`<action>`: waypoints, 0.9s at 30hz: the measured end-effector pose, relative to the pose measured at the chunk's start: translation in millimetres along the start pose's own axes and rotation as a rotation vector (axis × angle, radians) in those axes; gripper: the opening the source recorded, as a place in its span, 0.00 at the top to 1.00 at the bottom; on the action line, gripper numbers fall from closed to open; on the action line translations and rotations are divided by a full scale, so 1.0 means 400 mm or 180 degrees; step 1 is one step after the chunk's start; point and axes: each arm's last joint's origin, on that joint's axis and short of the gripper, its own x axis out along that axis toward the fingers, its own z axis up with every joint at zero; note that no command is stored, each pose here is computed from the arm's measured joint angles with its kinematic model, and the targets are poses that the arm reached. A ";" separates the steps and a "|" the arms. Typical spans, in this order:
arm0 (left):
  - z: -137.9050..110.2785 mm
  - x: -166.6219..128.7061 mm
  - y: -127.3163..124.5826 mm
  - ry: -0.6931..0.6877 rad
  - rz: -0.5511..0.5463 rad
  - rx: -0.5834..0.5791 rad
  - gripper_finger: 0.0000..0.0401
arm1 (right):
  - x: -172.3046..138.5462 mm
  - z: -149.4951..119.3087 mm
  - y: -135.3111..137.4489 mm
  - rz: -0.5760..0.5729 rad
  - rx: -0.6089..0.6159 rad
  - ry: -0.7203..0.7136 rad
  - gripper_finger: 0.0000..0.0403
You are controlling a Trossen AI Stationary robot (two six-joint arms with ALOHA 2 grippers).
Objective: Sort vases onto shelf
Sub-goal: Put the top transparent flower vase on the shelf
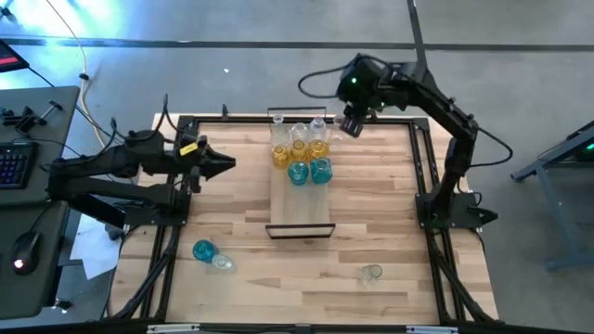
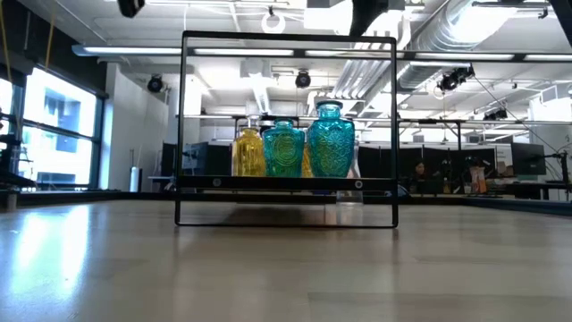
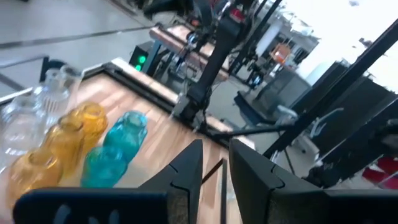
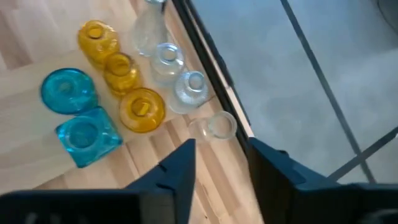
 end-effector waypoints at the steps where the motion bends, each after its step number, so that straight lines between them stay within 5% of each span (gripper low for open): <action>1: -0.003 -0.006 0.002 0.0041 0.0025 0.0002 0.82 | 0.003 -0.002 -0.012 -0.0016 0.0036 0.0017 0.65; 12: -0.025 -0.026 0.016 0.0315 0.0179 0.0152 0.82 | 0.022 -0.015 -0.087 0.0109 0.0356 0.0083 0.36; 21: -0.033 -0.027 0.019 0.0444 0.0187 -0.0183 0.82 | 0.028 -0.019 -0.114 0.0204 0.0137 0.0047 0.33; 27: -0.030 -0.027 0.020 0.0361 0.0262 -0.0229 0.82 | 0.067 -0.031 -0.196 0.0334 0.0146 0.0058 0.33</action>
